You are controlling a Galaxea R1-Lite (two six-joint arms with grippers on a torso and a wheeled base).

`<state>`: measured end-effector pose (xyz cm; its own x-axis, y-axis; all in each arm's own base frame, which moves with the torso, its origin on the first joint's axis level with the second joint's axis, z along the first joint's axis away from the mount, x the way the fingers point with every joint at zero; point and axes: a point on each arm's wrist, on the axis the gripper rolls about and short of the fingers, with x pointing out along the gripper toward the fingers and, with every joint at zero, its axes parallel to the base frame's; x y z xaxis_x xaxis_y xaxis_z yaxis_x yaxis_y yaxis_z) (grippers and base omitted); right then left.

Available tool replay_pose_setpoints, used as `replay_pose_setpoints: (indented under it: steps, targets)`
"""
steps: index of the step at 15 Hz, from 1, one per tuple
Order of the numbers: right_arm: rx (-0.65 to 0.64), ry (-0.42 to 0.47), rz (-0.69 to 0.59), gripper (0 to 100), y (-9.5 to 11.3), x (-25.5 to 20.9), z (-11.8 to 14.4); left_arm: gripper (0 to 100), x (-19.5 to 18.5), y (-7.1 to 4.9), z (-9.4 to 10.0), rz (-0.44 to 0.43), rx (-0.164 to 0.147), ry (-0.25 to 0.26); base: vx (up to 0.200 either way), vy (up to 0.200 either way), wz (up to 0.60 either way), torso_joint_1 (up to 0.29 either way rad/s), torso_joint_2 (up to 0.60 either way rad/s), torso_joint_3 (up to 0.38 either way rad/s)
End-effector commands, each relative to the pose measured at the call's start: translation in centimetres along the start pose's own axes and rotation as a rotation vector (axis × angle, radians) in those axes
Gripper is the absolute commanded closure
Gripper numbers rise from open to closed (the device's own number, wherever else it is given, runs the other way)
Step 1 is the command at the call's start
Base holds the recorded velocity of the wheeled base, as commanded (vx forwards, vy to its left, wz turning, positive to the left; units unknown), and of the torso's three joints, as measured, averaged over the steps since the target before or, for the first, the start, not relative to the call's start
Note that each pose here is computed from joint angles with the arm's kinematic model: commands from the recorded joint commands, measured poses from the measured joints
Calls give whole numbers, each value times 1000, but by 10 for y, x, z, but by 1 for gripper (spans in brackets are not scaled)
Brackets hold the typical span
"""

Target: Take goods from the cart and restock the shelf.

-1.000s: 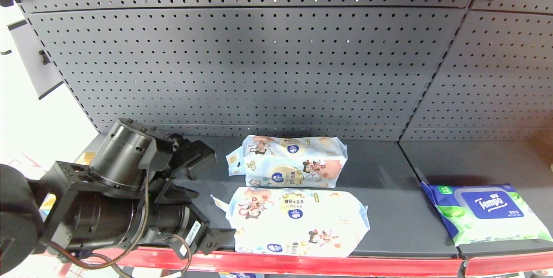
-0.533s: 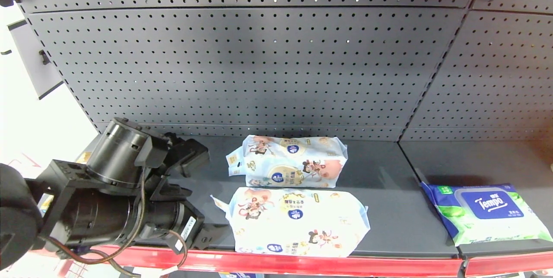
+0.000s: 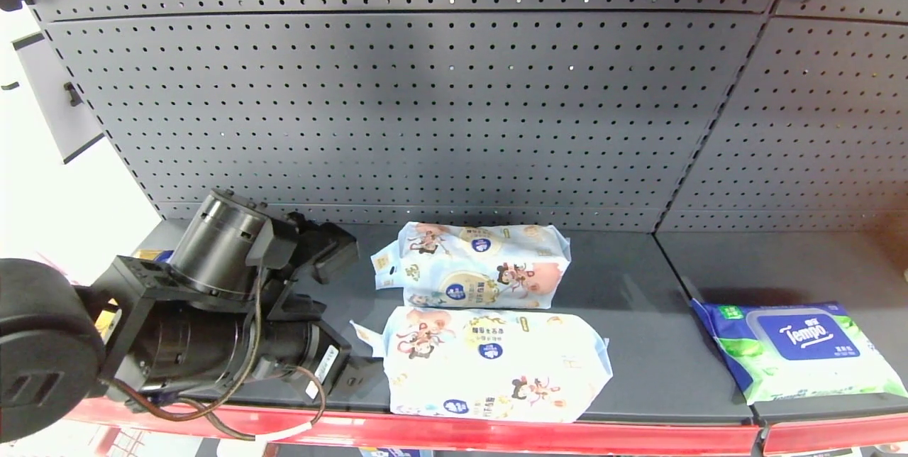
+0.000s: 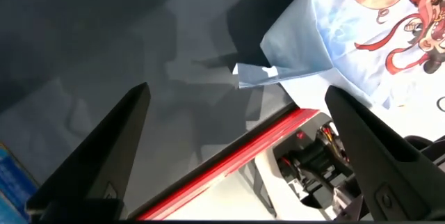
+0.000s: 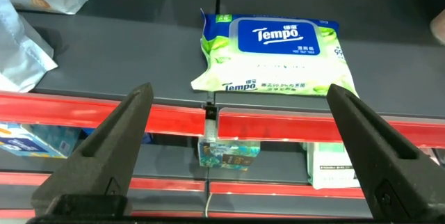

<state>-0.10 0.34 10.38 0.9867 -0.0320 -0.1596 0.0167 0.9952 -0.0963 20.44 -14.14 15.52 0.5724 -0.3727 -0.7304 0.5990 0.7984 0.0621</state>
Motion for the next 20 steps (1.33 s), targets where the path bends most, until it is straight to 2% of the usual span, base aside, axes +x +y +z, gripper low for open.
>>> replay_pose_setpoints:
  steps: [1,8,12,13,16,17,18,20]
  targets:
    - [0,1,1,0,0,0,-1,0,2,-1,0,-4,4,7,0,0,0,0,0,0]
    - [0,1,1,0,0,0,-2,0,5,-8,1,-25,23,10,0,0,0,0,0,0]
    - [-2,-1,2,0,0,0,-2,0,3,-7,4,-17,11,-22,0,0,0,0,0,0]
    - [-6,0,8,0,0,0,1,0,-7,-3,5,-2,-3,-54,0,0,0,0,0,0]
    - [-10,39,57,0,-3,8,18,0,-63,17,2,71,-95,-220,0,0,0,0,0,0]
    - [-21,47,96,0,-2,9,18,0,-96,25,-6,123,-142,-307,0,0,0,0,0,0]
    - [-24,52,109,0,-2,9,15,0,-117,29,-15,162,-168,-365,0,0,0,0,0,0]
    - [-19,64,98,0,-2,9,12,0,-143,32,-36,229,-217,-438,0,0,0,0,0,0]
